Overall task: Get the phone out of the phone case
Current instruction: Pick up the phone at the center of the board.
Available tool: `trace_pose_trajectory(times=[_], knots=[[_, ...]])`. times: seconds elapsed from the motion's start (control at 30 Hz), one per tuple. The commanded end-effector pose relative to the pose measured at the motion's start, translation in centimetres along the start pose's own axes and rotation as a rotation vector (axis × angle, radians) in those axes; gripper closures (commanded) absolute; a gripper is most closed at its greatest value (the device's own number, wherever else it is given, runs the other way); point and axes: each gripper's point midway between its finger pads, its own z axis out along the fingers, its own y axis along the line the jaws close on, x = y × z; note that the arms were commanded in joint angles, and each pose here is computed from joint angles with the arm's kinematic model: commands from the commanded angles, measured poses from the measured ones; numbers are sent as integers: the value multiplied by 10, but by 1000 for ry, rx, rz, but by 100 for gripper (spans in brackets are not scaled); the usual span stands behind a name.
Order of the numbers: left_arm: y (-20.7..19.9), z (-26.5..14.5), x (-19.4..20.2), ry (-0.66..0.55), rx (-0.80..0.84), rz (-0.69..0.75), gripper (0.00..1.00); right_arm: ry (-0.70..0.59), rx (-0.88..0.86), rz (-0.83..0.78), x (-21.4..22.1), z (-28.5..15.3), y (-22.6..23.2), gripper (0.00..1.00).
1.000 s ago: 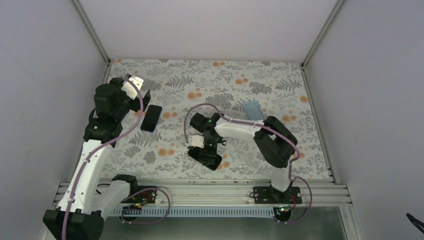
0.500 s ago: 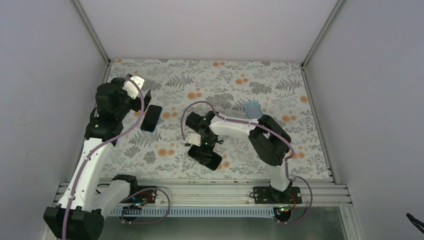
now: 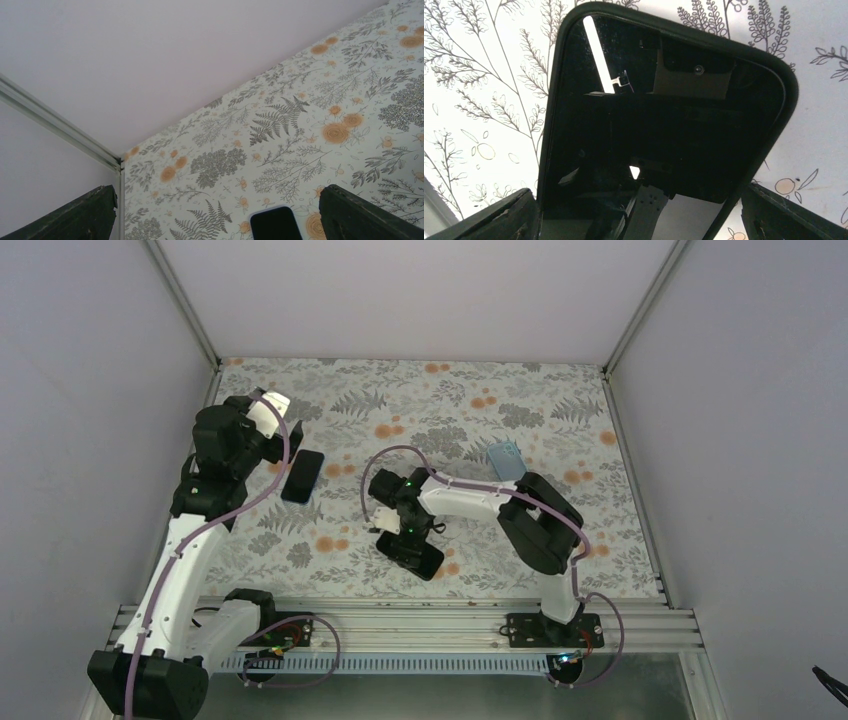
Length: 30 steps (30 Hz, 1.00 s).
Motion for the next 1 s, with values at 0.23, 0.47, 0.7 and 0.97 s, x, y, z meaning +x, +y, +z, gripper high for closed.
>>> trace_pose_trajectory(times=[0.23, 0.47, 0.7, 0.97], knots=[[-2, 6, 7, 17, 12, -6, 0, 150, -93, 32, 45, 58, 10, 0], [-2, 7, 8, 25, 11, -4, 0, 180, -131, 82, 38, 64, 13, 0], [1, 7, 10, 40, -4, -1, 0, 160, -217, 103, 26, 58, 25, 0], [0, 10, 11, 42, 4, -4, 0, 161, -83, 46, 38, 63, 5, 0]])
